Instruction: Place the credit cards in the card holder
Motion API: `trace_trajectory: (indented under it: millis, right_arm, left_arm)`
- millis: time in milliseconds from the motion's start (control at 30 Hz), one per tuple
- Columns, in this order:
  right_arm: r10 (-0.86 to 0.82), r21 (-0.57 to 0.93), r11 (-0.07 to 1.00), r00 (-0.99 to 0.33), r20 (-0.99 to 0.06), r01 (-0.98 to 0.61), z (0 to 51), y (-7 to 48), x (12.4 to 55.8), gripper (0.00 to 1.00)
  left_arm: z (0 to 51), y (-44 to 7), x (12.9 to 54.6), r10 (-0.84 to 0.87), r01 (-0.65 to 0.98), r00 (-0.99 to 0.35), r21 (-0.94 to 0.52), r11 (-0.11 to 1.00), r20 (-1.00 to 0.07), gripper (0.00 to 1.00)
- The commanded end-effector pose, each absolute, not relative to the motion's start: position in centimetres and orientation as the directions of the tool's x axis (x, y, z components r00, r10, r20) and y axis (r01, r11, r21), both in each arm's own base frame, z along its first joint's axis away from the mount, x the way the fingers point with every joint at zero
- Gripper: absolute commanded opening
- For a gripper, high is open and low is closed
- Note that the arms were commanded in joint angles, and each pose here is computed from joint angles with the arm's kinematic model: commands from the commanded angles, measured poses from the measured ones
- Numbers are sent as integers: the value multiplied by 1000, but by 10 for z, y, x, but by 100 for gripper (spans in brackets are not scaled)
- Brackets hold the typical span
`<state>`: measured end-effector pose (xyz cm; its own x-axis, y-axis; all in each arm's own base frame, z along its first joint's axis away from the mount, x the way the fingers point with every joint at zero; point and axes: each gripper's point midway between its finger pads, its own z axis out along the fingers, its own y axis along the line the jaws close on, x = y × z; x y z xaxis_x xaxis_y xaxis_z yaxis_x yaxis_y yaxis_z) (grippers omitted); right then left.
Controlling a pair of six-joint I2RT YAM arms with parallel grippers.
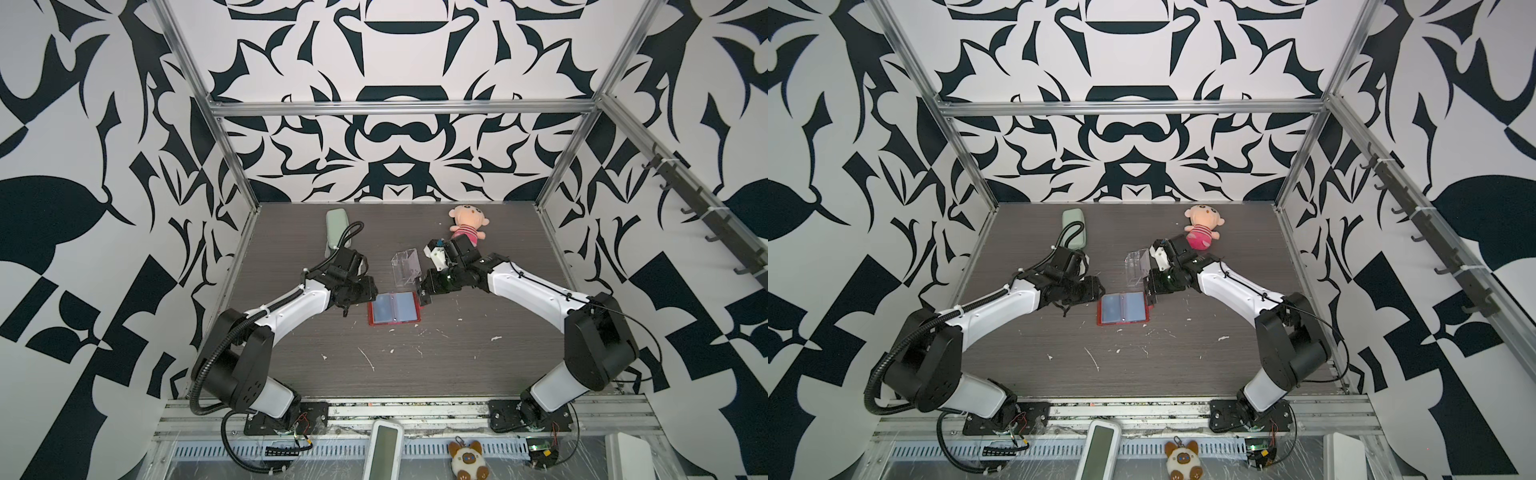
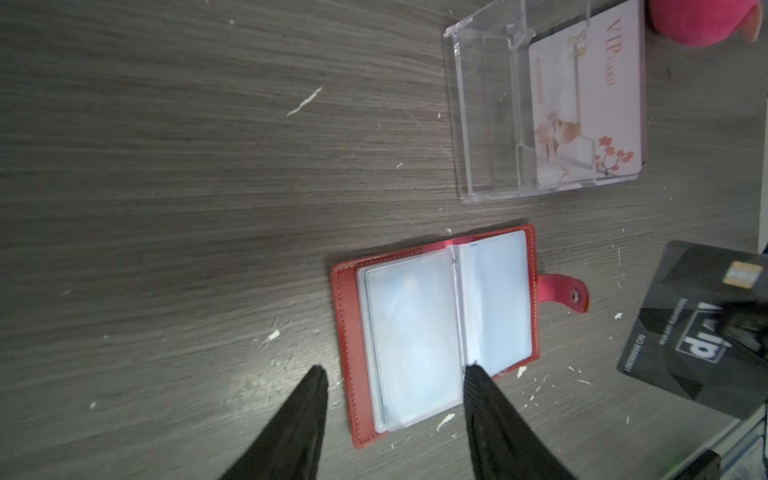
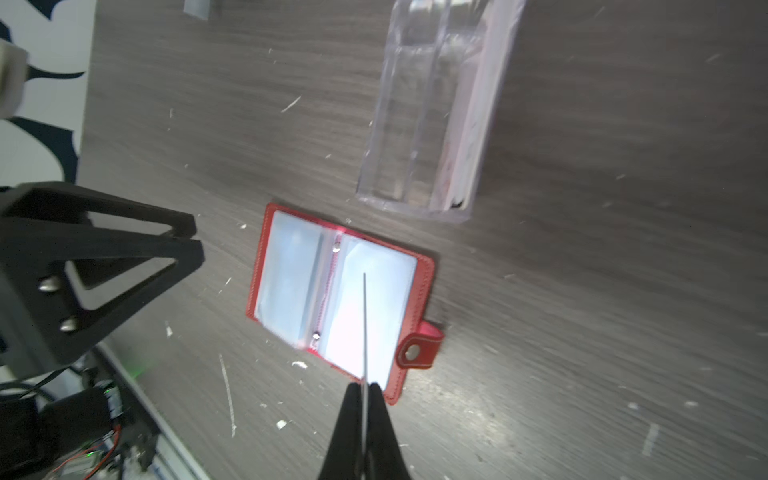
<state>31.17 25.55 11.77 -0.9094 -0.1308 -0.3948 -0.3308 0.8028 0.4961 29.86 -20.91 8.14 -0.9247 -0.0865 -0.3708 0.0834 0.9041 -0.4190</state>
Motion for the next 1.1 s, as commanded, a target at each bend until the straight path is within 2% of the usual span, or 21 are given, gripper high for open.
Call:
trace_trajectory:
  millis: [0,167,333,533,1067]
  right_arm:
    - [-123,574,736,-906,-405,-357,124,276,309,0]
    - [-112,606,718,-915,-386,-343,113,288,307,0]
    - [-99,642,696,-928,-358,-322,104,299,306,0]
    - [-102,660,688,-940,-325,-303,93,309,305,0]
    - [-101,696,665,-956,-277,-272,79,322,307,0]
  left_arm:
    - [76,-205,292,-110,67,-920,-429,901,-375,57]
    - [61,-208,284,-115,58,-933,-459,886,-341,55]
    - [44,-207,282,-125,27,-944,-450,893,-304,47]
    - [33,-210,281,-128,17,-951,-463,886,-280,43]
    - [5,-207,273,-136,-36,-970,-435,900,-201,21]
